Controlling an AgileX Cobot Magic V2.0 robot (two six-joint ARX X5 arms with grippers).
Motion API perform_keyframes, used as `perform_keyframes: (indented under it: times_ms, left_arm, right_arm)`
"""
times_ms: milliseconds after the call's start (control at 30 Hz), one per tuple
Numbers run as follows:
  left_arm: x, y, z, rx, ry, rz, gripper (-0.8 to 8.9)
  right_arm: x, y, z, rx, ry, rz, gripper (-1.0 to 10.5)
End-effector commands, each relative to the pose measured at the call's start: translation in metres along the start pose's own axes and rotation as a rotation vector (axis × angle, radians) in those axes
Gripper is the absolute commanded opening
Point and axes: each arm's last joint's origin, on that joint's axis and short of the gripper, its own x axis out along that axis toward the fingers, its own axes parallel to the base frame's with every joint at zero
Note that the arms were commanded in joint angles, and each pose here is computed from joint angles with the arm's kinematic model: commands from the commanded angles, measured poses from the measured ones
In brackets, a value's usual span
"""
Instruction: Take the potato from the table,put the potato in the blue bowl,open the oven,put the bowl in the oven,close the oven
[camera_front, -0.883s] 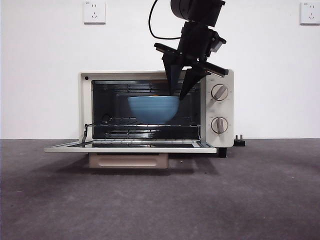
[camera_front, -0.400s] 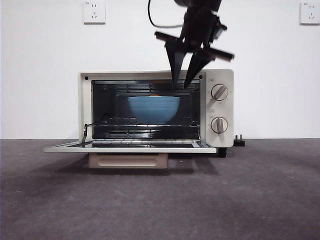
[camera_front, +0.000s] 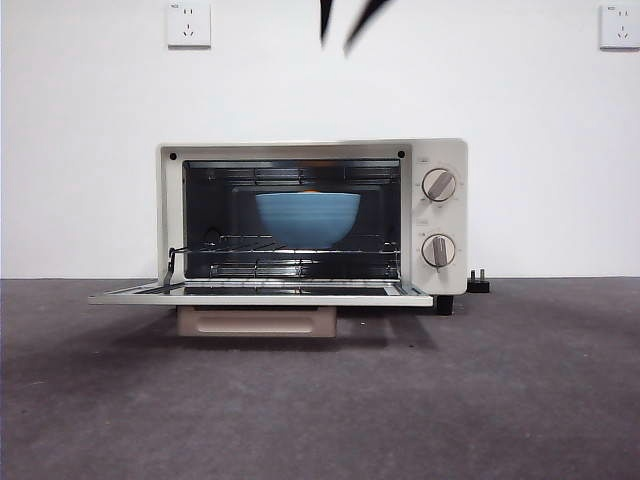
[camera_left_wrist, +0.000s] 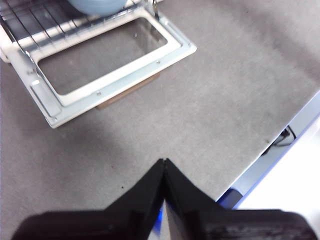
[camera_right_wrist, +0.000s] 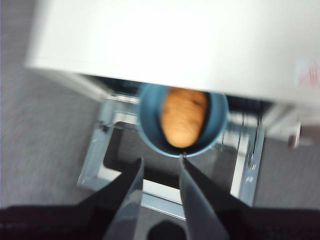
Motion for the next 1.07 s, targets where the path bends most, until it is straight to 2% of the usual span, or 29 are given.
perform_keyframes:
  times_ms: [33, 67, 167, 367, 533, 667, 733, 867, 1067]
  left_arm:
    - [0.009, 0.003, 0.004, -0.008, 0.026, 0.005, -0.05]
    - [0.012, 0.004, 0.005, -0.014, 0.038, 0.007, -0.05]
    - [0.019, 0.008, 0.007, -0.045, 0.061, 0.016, -0.05]
    - [0.023, 0.016, 0.013, -0.099, 0.031, 0.051, -0.06]
    - [0.028, 0.030, 0.018, -0.150, 0.006, 0.092, -0.08]
    - [0.037, 0.048, 0.023, -0.219, -0.008, 0.015, -0.08]
    - [0.044, 0.062, 0.026, -0.264, -0.023, -0.037, -0.09]
    - [0.061, 0.094, 0.026, -0.369, -0.014, -0.120, -0.09]
    - [0.098, 0.133, 0.015, -0.487, 0.091, -0.132, -0.09]
  right_arm:
    - [-0.024, 0.008, -0.006, -0.258, -0.034, -0.009, 1.2]
    - [-0.033, 0.010, -0.008, -0.294, -0.052, -0.010, 1.2]
    - [-0.060, 0.014, -0.013, -0.332, -0.102, 0.005, -0.1]
    - [-0.115, 0.011, -0.033, -0.421, -0.163, 0.044, -0.1]
    - [-0.135, -0.013, -0.068, -0.503, -0.115, -0.077, -0.1]
    - [-0.145, -0.037, -0.103, -0.554, -0.053, -0.101, -0.1]
    - [-0.151, -0.050, -0.117, -0.551, -0.060, -0.114, -0.1]
    - [-0.167, -0.076, -0.145, -0.500, -0.167, -0.116, -0.1]
    - [-0.181, -0.105, -0.185, -0.406, -0.252, -0.140, -0.1]
